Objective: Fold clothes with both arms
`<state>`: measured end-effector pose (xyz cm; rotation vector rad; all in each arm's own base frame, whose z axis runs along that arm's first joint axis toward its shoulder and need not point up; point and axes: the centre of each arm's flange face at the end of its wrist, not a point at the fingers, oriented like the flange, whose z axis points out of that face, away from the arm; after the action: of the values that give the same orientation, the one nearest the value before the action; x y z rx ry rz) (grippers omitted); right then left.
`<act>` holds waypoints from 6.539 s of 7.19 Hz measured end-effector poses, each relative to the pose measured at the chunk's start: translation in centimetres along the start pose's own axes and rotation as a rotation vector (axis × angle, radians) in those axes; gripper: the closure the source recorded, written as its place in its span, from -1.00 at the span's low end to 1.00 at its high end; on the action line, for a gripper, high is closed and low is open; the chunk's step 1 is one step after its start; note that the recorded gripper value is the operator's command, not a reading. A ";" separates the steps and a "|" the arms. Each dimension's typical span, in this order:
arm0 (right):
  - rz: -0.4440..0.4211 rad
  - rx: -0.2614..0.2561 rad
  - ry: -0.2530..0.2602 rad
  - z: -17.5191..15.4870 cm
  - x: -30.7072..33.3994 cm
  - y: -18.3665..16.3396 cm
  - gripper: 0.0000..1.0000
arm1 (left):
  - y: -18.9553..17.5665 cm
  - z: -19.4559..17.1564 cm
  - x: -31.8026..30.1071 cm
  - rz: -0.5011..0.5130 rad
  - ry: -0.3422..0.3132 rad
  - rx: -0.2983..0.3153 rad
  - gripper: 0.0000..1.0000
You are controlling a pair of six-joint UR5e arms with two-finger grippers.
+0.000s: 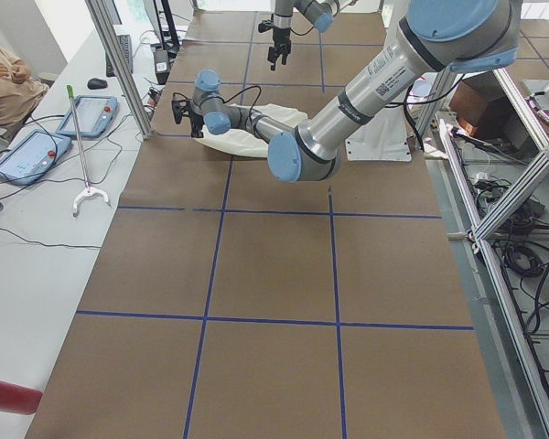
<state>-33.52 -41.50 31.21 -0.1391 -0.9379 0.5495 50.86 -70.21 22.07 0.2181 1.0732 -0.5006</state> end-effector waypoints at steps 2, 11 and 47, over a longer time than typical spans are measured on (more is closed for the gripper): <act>-0.033 0.033 -0.015 1.9 -3.4 1.5 -1.00 | 0.8 -2.8 2.1 0.012 0.056 -0.021 -0.01; -0.074 0.043 0.039 13.0 -9.1 15.0 -0.24 | 5.3 -12.3 -4.6 0.035 0.141 -0.106 -0.01; -0.035 0.077 0.101 13.4 -2.7 13.5 1.00 | 5.7 -12.0 -4.3 -0.009 0.123 -0.112 -0.01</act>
<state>-50.65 -32.94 32.50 -0.0800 -0.8179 0.5410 42.56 -59.17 19.86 0.1472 1.2190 -0.4379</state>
